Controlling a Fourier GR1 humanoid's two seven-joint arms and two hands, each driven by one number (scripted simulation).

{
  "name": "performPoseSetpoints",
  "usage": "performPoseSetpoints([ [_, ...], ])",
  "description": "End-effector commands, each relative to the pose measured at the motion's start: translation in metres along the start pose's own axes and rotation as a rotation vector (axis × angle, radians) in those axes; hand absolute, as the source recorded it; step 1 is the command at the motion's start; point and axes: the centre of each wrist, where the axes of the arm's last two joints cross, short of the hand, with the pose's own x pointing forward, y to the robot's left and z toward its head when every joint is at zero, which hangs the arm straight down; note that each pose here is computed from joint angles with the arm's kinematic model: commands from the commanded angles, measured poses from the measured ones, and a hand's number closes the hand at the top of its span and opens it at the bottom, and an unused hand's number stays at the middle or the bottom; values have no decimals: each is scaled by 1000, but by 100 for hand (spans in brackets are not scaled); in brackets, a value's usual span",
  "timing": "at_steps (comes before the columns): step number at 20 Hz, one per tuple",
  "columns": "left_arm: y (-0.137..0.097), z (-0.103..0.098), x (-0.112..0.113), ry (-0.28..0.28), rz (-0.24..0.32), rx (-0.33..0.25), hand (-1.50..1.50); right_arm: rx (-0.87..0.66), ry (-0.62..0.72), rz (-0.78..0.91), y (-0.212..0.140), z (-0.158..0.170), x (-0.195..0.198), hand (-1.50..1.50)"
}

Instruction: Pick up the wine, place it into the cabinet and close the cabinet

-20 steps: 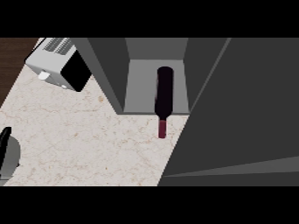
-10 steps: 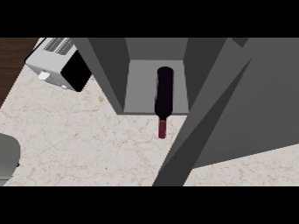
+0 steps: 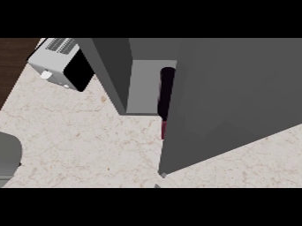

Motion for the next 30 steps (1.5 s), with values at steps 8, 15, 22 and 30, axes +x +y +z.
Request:
performPoseSetpoints([
  [8,-12,-11,9,18,29,-18,-150,49,-49,-51,29,-70,12,150],
  [15,-21,-15,-7,12,40,-4,-150,8,-77,-41,13,-145,41,150],
  [22,-11,-12,-17,-4,42,15,-150,-29,-112,128,3,-211,59,150],
  [30,-13,-16,-22,-15,14,34,-150,-138,-51,150,-39,-261,21,150],
])
